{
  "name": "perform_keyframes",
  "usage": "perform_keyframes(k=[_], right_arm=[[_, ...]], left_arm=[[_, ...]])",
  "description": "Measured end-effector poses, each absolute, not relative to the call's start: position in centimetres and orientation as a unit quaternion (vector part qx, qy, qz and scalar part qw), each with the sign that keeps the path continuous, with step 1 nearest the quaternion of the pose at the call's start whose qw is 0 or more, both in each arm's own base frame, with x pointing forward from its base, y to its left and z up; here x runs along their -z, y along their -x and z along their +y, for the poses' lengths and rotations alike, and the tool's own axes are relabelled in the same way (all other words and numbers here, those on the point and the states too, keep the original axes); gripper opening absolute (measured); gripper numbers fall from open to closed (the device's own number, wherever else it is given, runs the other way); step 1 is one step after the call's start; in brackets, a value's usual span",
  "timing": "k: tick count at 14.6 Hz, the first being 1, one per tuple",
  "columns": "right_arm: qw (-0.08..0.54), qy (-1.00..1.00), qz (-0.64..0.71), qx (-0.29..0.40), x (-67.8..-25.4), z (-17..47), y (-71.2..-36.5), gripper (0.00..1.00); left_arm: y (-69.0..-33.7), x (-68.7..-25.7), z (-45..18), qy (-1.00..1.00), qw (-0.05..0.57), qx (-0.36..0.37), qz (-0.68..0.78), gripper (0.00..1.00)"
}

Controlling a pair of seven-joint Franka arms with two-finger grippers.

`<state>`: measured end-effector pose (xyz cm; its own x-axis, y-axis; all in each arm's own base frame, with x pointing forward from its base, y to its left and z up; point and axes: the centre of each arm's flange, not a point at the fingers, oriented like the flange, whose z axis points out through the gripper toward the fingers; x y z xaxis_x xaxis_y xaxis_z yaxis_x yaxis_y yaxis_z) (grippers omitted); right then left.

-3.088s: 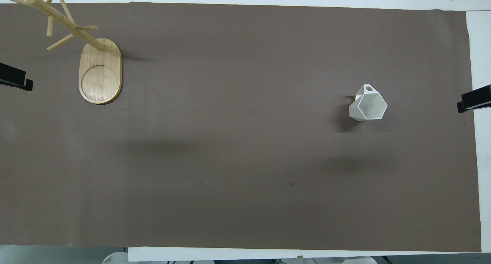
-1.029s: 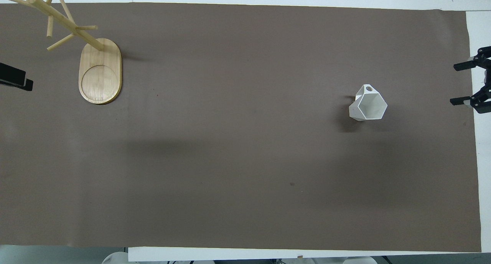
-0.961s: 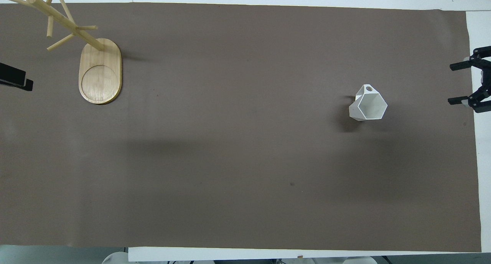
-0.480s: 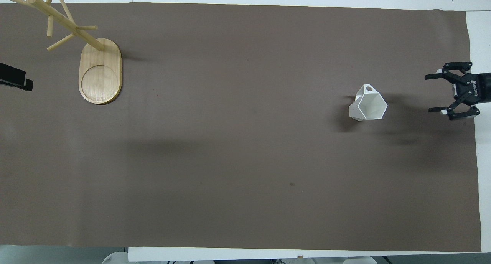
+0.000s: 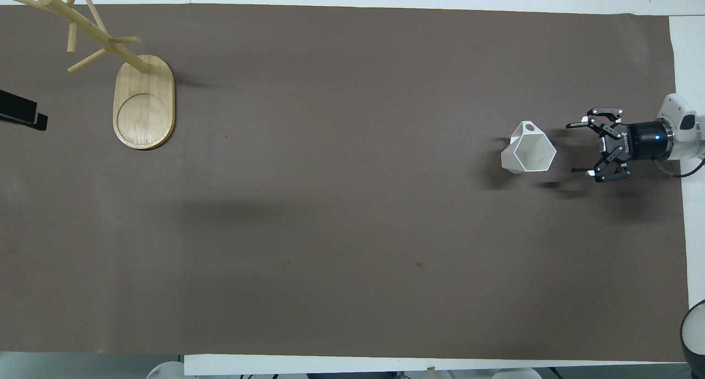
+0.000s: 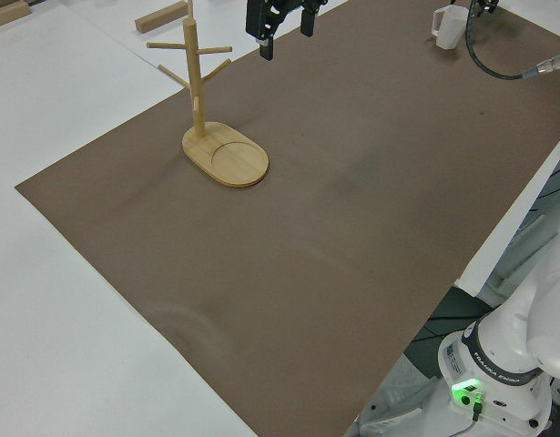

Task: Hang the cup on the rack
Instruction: 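Move the open right gripper toward the white hexagonal cup, then close the right gripper on the white cup's body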

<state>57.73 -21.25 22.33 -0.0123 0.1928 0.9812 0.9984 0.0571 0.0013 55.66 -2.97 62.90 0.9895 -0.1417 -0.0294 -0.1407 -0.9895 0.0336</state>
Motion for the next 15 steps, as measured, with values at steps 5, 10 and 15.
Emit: perform_keyframes(k=[5, 10, 15], right_arm=[[0.45, 0.544, -0.561, 0.433, -20.6, -20.4, -57.5, 1.0], [0.451, 0.548, -0.565, 0.422, -19.3, -18.3, -57.6, 1.0], [0.453, 0.54, -0.572, 0.42, -19.3, -17.2, -57.9, 1.0]], left_arm=[[-55.7, -62.9, -3.0, -0.997, 0.016, 0.016, -0.071, 1.0], [-55.7, -62.9, -3.0, -0.997, 0.016, 0.016, -0.071, 1.0], [-55.7, -62.9, -3.0, -0.997, 0.016, 0.016, -0.071, 1.0]])
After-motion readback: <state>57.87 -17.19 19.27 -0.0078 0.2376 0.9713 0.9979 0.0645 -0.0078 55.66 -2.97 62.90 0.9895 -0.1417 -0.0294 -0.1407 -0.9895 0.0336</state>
